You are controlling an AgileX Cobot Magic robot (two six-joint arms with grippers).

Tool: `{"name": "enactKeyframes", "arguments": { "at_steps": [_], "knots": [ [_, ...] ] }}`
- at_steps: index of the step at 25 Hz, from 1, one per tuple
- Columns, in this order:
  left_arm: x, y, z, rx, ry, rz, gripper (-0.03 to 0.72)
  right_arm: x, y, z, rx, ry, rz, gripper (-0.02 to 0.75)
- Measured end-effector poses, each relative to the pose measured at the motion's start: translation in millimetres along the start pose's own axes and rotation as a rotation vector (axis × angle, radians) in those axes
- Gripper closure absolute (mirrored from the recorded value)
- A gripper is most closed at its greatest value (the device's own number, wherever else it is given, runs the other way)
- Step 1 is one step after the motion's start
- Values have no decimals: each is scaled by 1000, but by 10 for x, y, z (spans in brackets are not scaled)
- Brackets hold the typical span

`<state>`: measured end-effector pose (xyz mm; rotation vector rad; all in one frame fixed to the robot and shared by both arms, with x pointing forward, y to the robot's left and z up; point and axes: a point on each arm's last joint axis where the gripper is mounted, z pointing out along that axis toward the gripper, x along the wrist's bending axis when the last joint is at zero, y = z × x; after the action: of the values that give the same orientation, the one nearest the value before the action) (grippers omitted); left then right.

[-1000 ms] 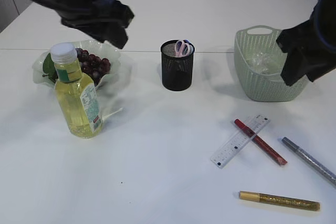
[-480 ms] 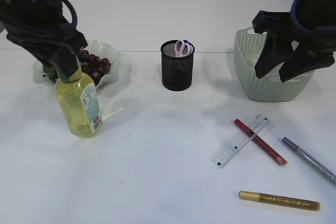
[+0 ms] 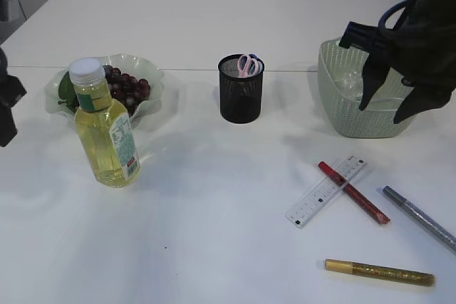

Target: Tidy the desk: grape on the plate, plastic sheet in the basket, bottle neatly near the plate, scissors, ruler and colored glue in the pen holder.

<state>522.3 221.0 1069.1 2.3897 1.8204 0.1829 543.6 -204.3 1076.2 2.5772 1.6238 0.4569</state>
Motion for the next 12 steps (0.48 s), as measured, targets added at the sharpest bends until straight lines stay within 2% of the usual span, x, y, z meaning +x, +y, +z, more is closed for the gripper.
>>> {"name": "enactKeyframes", "arguments": {
  "at_steps": [5,9,12],
  "knots": [
    [29,-247,-44,-10,3,-20,381,32,18,271,26,-96,94,366],
    [28,-398,-66,-11,1,-24,381,44,34,598,90,-170,147,295],
    [29,-469,-96,-19,1,-27,381,42,80,783,95,-185,203,271]
  ]
}}
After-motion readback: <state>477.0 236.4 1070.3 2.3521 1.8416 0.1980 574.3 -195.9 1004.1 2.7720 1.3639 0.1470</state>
